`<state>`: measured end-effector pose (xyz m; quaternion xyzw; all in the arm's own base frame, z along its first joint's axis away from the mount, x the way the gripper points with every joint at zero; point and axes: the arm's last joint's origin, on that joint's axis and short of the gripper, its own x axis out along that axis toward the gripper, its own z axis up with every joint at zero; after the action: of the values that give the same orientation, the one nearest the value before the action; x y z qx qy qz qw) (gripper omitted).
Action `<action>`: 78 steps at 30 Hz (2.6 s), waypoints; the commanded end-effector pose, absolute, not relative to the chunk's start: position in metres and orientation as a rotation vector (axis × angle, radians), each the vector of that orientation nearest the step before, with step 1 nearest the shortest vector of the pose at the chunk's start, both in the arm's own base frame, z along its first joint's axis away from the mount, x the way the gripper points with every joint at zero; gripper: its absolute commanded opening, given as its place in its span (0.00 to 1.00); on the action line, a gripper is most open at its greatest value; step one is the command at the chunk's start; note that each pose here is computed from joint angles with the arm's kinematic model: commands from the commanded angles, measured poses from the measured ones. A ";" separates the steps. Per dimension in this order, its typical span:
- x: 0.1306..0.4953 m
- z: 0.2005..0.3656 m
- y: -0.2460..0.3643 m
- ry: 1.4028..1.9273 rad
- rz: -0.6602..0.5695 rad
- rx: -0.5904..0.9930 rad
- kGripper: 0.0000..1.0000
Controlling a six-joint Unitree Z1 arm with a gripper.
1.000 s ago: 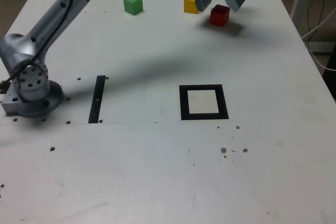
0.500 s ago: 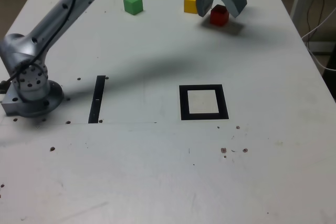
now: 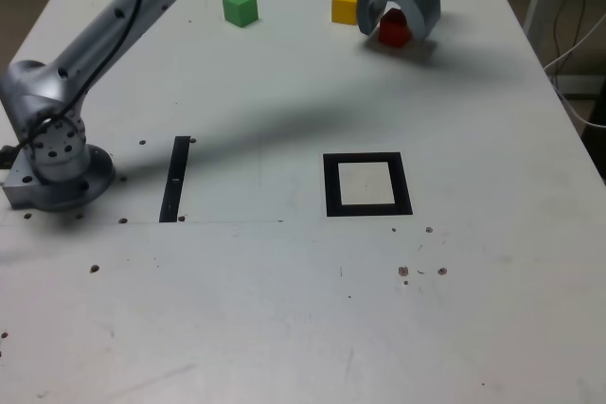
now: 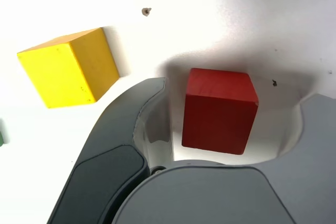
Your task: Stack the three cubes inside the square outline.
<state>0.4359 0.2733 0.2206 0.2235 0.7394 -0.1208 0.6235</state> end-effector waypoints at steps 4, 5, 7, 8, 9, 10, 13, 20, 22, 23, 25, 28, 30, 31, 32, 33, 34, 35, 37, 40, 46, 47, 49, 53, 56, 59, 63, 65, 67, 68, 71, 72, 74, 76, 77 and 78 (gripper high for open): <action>0.438 0.219 0.271 1.709 -0.283 0.528 0.41; 0.438 0.219 0.270 1.711 -0.284 0.529 0.41; 0.438 0.218 0.270 1.713 -0.285 0.531 0.40; 0.438 0.218 0.270 1.714 -0.286 0.532 0.40; 0.438 0.218 0.269 1.715 -0.286 0.532 0.40; 0.438 0.219 0.269 1.716 -0.286 0.532 0.40; 0.438 0.219 0.269 1.719 -0.286 0.536 0.40; 0.441 0.221 0.265 1.721 -0.291 0.547 0.40; 0.442 0.221 0.264 1.724 -0.295 0.547 0.40; 0.442 0.221 0.264 1.726 -0.297 0.546 0.40; 0.442 0.221 0.264 1.728 -0.300 0.546 0.40; 0.442 0.221 0.264 1.730 -0.303 0.545 0.40; 0.442 0.222 0.263 1.730 -0.303 0.545 0.40; 0.442 0.223 0.263 1.731 -0.304 0.545 0.40; 0.442 0.223 0.263 1.731 -0.305 0.545 0.40; 0.442 0.223 0.263 1.732 -0.306 0.545 0.40; 0.442 0.224 0.262 1.732 -0.306 0.545 0.40; 0.442 0.224 0.262 1.731 -0.307 0.546 0.40; 0.442 0.226 0.261 1.729 -0.307 0.548 0.40; 0.440 0.233 0.256 1.725 -0.300 0.547 0.40; 0.428 0.262 0.240 1.716 -0.250 0.512 0.40; 0.425 0.266 0.235 1.716 -0.243 0.505 0.40; 0.421 0.273 0.226 1.715 -0.231 0.490 0.40; 0.415 0.283 0.205 1.713 -0.214 0.469 0.40; 0.408 0.288 0.190 1.707 -0.194 0.446 0.40; 0.399 0.293 0.175 1.694 -0.162 0.413 0.39; 0.384 0.299 0.153 1.688 -0.118 0.359 0.39; 0.378 0.300 0.142 1.691 -0.099 0.337 0.39; 0.373 0.300 0.133 1.694 -0.081 0.315 0.39; 0.370 0.299 0.128 1.695 -0.073 0.304 0.39; 0.362 0.298 0.113 1.694 -0.053 0.273 0.39; 0.360 0.298 0.108 1.693 -0.049 0.264 0.39; 0.357 0.298 0.098 1.688 -0.042 0.248 0.38; 0.353 0.298 0.088 1.680 -0.035 0.235 0.38; 0.352 0.298 0.082 1.677 -0.032 0.229 0.38; 0.350 0.298 0.077 1.673 -0.029 0.222 0.38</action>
<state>0.3537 0.0833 0.2946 0.1005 0.7453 -0.0152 0.6589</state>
